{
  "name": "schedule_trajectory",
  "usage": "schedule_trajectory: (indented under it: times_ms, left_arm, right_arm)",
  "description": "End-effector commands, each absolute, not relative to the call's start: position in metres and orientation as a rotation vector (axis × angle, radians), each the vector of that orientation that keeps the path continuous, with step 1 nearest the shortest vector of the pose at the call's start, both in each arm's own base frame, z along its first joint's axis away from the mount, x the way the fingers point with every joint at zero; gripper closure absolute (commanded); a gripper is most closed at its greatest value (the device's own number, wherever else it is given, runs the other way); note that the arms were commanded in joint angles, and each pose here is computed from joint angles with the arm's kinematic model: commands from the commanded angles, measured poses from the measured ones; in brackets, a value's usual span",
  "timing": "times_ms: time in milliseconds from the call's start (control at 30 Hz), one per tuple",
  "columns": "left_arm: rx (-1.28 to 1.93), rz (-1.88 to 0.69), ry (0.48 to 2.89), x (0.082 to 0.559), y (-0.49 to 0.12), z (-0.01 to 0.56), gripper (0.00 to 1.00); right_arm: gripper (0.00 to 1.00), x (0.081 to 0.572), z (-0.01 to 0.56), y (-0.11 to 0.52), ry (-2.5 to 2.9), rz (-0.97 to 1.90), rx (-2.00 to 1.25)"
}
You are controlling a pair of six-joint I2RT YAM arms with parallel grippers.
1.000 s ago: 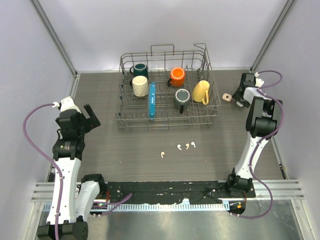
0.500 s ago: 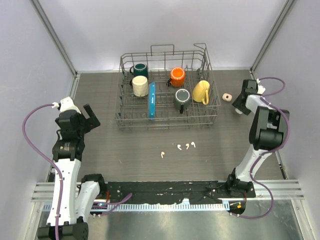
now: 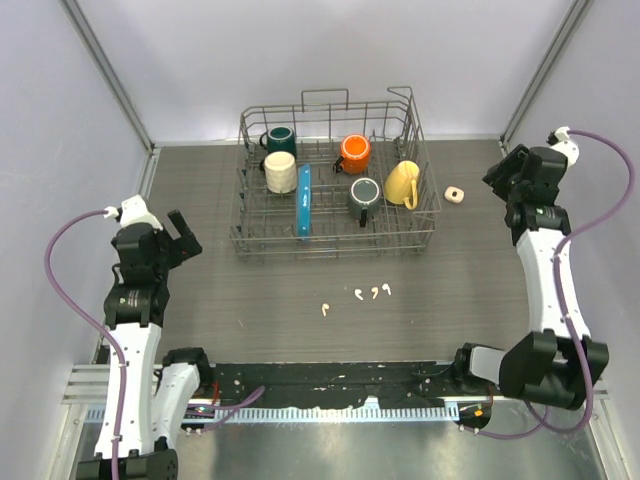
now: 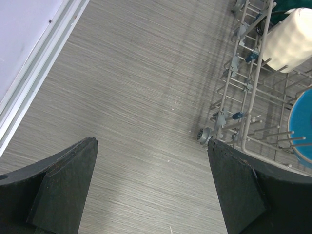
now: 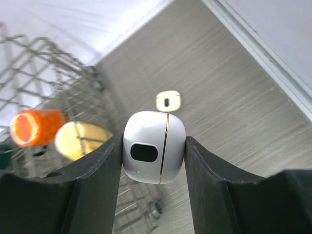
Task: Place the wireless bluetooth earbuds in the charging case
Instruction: Pick up the charging case at the center of the board.
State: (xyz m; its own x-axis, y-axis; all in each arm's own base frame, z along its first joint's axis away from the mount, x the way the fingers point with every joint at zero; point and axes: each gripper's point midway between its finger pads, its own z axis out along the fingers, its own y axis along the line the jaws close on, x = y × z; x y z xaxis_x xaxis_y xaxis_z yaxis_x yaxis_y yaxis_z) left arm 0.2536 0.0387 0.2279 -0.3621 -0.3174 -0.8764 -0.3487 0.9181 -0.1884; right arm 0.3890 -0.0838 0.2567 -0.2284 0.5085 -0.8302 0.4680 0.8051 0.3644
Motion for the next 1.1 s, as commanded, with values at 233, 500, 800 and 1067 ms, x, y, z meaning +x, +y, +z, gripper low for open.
schedule_trajectory:
  times_ms: [233, 500, 800, 1067]
  left_arm:
    - [-0.289, -0.319, 1.911, 0.255, -0.019, 0.28, 0.0]
    - [-0.008, -0.678, 1.835, 0.235, -0.082, 0.332, 0.0]
    - [0.143, -0.96, 1.856, 0.221, -0.119, 0.346, 0.0]
    - [0.186, -1.072, 1.879, 0.216, -0.135, 0.333, 0.0]
  right_arm:
    - [0.99, 0.338, 0.399, 0.041, 1.663, 0.513, 0.087]
    - [0.99, 0.289, 0.393, 0.134, 1.676, 0.647, -0.32]
    - [0.99, 0.259, 0.346, 0.206, 1.748, 0.606, -0.612]
    - [0.99, 0.212, 0.316, 0.268, 1.644, 0.478, -0.908]
